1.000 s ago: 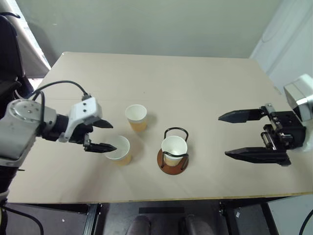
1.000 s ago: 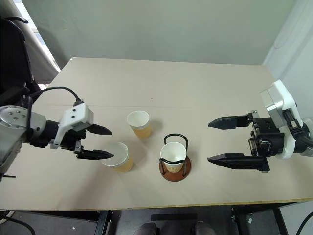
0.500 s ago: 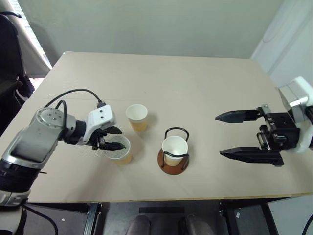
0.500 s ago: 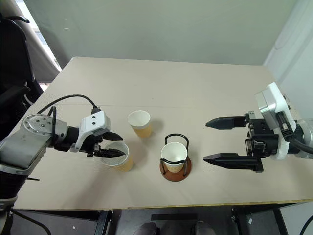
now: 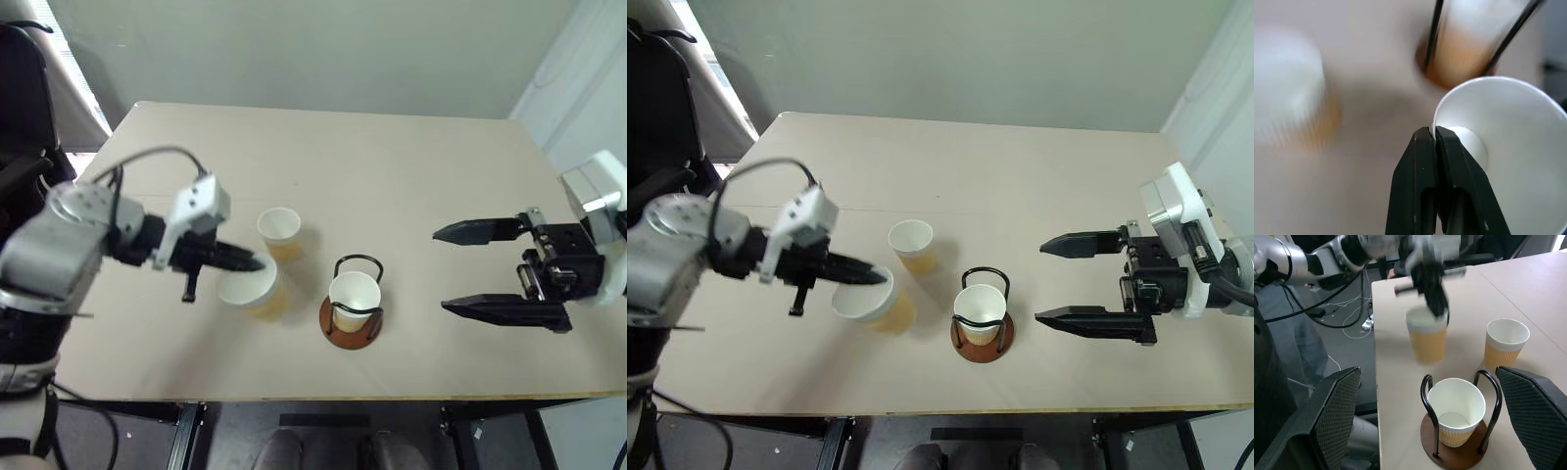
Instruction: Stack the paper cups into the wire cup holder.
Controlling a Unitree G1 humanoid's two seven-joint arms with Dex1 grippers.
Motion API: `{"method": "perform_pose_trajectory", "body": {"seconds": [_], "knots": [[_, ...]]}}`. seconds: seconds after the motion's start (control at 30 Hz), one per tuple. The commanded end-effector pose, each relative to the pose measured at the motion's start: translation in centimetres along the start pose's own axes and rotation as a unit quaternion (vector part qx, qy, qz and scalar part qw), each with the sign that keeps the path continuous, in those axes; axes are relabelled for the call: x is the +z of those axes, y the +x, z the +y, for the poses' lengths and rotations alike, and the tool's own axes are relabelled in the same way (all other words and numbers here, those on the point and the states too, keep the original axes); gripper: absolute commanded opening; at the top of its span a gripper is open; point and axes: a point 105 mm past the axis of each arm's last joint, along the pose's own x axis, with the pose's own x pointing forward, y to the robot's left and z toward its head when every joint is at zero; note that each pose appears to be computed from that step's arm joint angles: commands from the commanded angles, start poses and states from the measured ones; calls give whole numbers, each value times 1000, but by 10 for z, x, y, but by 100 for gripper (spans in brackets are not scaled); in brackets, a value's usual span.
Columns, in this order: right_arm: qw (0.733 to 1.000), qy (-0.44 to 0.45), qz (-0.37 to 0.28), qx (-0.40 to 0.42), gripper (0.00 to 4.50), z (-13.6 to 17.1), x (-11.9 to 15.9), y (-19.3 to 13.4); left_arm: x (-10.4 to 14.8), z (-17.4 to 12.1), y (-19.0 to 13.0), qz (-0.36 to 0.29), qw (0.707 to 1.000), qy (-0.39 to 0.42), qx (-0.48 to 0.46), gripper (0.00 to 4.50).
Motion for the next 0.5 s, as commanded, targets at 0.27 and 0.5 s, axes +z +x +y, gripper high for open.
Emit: {"method": "perform_pose_trajectory", "body": {"seconds": [0.27, 0.5], "knots": [[999, -38, -1, -32, 450, -4, 15, -13, 89, 0, 4, -132, 975, 135, -117, 6], [998, -38, 1, -47, 450, -1, 14, -14, 86, -2, 29, -106, 966, 172, -160, 6]]}}
